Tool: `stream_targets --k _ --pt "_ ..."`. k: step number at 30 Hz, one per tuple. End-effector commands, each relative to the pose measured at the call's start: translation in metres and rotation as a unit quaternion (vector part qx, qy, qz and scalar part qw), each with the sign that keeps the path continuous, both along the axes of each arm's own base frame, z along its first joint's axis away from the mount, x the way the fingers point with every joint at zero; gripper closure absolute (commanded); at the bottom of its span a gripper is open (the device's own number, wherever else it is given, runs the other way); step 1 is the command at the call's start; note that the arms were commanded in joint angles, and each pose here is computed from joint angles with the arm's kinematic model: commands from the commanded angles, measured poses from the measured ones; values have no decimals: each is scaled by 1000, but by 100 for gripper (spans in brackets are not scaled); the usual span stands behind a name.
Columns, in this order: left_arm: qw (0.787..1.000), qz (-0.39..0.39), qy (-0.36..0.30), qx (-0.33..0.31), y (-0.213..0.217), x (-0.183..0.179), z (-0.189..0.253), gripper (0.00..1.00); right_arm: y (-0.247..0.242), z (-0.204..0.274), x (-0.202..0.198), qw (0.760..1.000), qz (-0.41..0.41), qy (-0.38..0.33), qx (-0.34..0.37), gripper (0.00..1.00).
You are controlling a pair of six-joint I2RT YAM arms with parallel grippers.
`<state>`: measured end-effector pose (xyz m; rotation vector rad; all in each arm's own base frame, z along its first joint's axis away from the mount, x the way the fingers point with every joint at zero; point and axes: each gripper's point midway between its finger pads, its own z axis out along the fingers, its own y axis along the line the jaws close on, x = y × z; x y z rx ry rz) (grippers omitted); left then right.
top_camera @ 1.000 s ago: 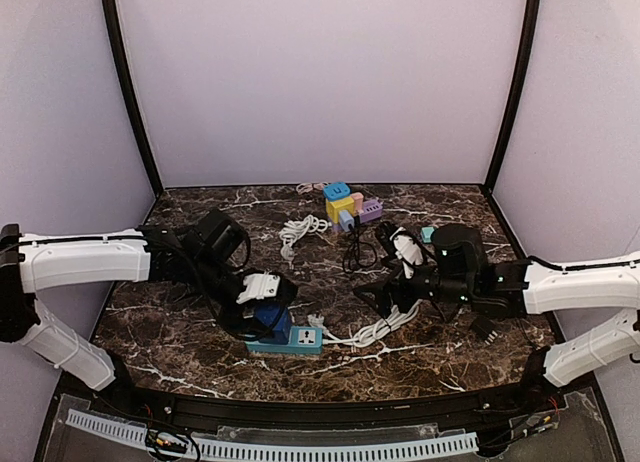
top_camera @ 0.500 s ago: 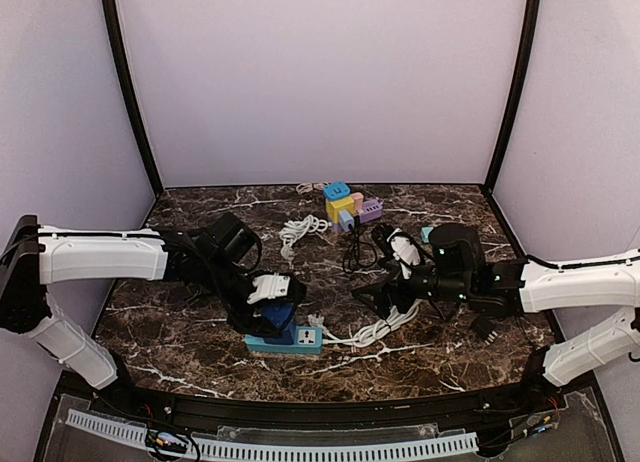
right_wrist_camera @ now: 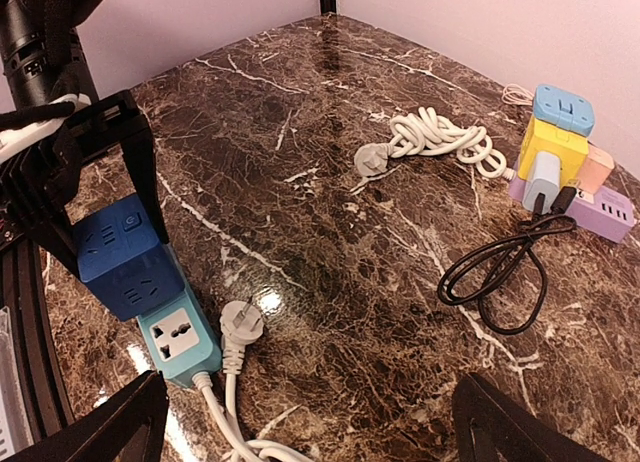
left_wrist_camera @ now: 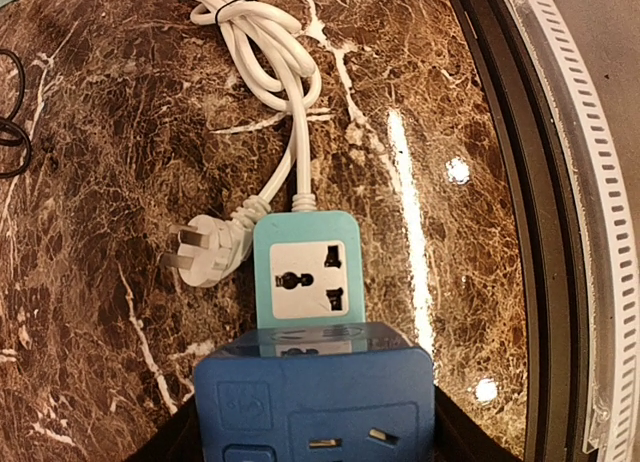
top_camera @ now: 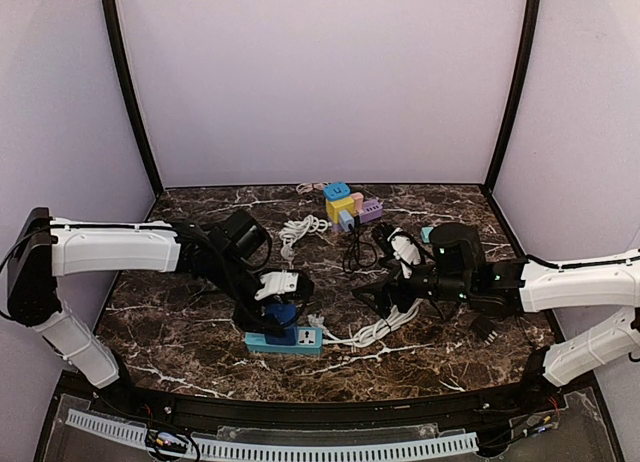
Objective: Insert the plug
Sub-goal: Insert the plug into the socket.
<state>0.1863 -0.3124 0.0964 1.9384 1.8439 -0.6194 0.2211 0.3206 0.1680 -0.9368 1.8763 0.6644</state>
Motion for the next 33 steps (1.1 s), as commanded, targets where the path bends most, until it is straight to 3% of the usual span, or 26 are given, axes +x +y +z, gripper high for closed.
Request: stream_targets --k 1,7,17,22,24,25,26,27,29,33 --pt "991 13 27 130 38 -11 -51 99 2 12 4 1000 2 -15 15 1" --pt "979 1 76 187 65 -36 -76 99 -3 12 3 1000 -3 -18 16 2" --pt "978 0 38 203 78 -30 -111 99 -4 15 4 1000 -9 -19 17 1" --pt "974 25 -11 225 86 -13 -115 99 -14 16 19 998 -61 -16 6 1" --pt "977 41 -25 208 74 0 -101 81 -18 15 26 996 -83 -9 -1 1" --pt "978 44 -28 203 70 2 -94 53 -22 13 30 995 -96 -4 -6 2" --pt "980 48 -39 190 62 10 -83 36 -24 14 34 994 -107 0 -7 1" --pt "981 49 -47 182 59 13 -73 11 -28 13 37 993 -119 5 -8 1" --pt "984 48 -67 161 50 22 -51 3 -35 14 42 990 -141 14 -3 1" --pt "988 43 -91 120 34 31 -10 1 -55 17 58 980 -196 33 10 1"
